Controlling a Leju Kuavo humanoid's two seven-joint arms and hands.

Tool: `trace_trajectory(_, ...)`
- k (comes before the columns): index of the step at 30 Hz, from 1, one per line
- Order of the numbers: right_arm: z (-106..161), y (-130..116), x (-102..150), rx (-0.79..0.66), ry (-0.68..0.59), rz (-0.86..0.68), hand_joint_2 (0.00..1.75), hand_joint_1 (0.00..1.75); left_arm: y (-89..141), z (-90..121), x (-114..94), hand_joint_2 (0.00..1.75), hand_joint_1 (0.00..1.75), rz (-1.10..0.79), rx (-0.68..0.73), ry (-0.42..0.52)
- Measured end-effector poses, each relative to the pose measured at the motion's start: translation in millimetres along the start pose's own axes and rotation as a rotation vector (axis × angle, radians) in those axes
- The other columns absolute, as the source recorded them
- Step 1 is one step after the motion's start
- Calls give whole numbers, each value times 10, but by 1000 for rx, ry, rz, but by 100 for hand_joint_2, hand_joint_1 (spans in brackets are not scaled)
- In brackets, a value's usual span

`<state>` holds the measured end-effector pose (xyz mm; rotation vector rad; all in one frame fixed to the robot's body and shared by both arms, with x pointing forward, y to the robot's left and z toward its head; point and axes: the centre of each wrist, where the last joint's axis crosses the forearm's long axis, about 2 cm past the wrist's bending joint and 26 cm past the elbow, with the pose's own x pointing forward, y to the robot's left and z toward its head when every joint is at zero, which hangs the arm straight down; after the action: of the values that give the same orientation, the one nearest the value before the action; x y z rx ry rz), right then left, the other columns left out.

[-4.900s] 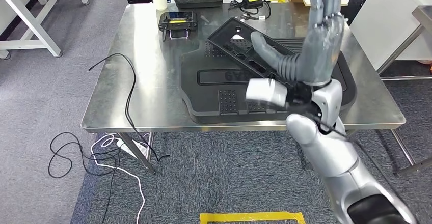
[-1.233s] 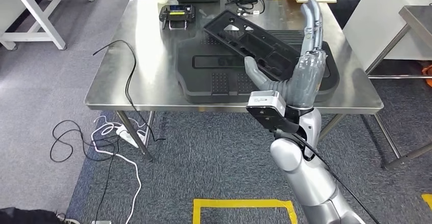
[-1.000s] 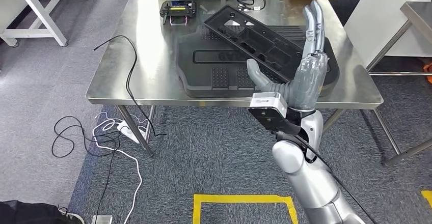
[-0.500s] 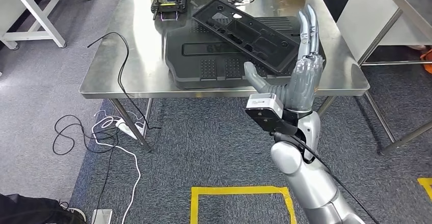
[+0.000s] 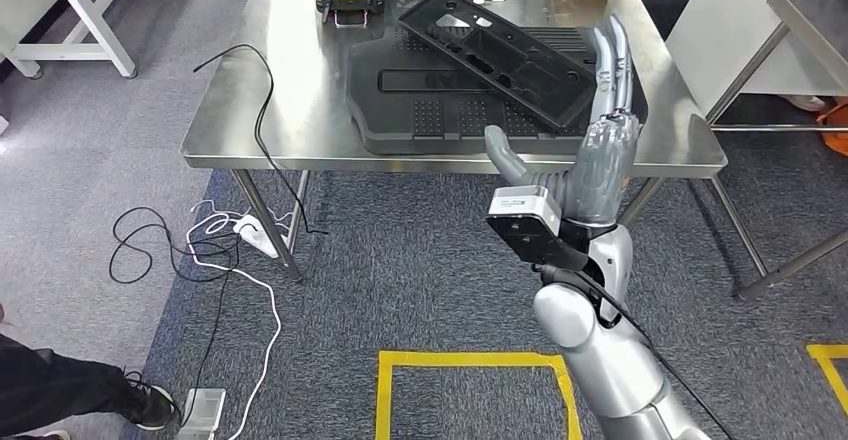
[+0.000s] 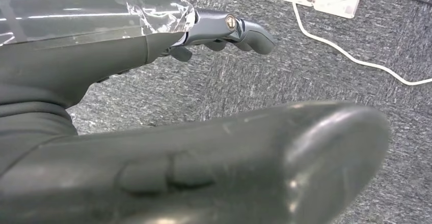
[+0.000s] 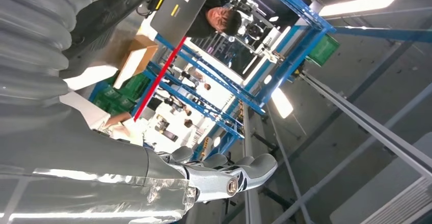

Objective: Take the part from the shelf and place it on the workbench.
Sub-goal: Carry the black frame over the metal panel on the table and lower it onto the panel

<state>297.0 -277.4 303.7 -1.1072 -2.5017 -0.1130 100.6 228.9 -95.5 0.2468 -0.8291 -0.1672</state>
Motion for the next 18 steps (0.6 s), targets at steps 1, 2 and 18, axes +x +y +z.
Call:
trace_trajectory(1,-1,-1,1,-1,-1,0,175,0,-1,0,1,0,0,0,0,0)
trace_trajectory(2,-2,-1,2,-1,-2,-1,175,0,-2,0,2,0,0,0,0,0)
trace_trajectory(18,-19,0,6,-6,8,-10,0,0,-7,-2,9,0,0,0,1,-3)
